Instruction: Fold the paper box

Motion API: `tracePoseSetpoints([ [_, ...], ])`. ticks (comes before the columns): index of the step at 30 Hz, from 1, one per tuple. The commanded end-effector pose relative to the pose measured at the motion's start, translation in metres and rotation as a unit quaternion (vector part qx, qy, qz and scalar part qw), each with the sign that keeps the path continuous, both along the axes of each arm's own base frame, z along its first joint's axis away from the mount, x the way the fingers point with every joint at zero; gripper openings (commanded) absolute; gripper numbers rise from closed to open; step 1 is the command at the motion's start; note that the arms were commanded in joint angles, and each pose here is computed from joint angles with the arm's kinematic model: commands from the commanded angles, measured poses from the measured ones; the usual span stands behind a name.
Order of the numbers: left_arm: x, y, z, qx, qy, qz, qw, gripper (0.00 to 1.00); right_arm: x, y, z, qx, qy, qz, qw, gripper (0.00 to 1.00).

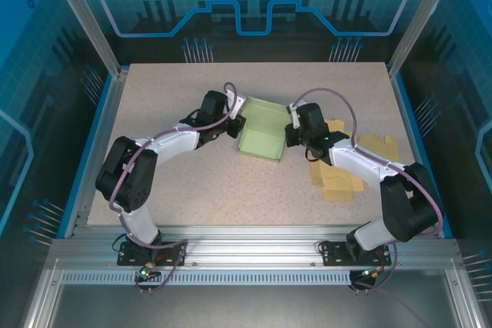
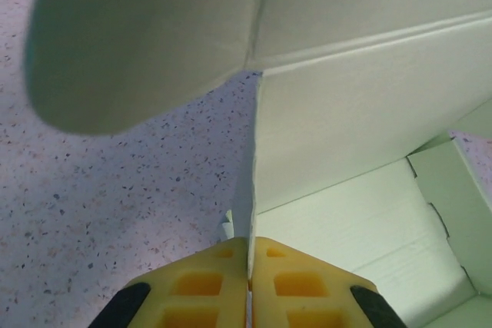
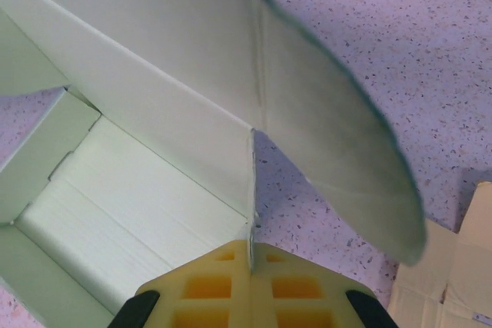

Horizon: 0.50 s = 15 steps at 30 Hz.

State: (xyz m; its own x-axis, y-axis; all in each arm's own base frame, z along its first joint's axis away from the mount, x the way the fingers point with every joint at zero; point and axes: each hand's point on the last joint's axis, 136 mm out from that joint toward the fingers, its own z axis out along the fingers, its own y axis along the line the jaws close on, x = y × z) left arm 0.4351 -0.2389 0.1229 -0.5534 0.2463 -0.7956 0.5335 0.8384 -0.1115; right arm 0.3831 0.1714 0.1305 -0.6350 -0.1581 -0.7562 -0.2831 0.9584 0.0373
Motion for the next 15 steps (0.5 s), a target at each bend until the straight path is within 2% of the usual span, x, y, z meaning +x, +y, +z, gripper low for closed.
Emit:
tracePoseSetpoints([
  [1, -0.001, -0.007, 0.026, -0.062, -0.016, 0.057, 0.996, 0.11, 0.003, 0.015, 0.001, 0.029, -0.014, -0.012, 0.999, 0.0],
  [5, -0.007, -0.009, 0.02, -0.081, -0.009, 0.08, 0.993, 0.11, 0.001, 0.031, 0.0, 0.048, -0.016, -0.008, 0.999, 0.0],
  [15, -0.015, -0.018, 0.017, -0.076, -0.026, 0.096, 0.992, 0.09, 0.003, 0.062, 0.008, 0.093, -0.026, -0.017, 0.995, 0.0],
])
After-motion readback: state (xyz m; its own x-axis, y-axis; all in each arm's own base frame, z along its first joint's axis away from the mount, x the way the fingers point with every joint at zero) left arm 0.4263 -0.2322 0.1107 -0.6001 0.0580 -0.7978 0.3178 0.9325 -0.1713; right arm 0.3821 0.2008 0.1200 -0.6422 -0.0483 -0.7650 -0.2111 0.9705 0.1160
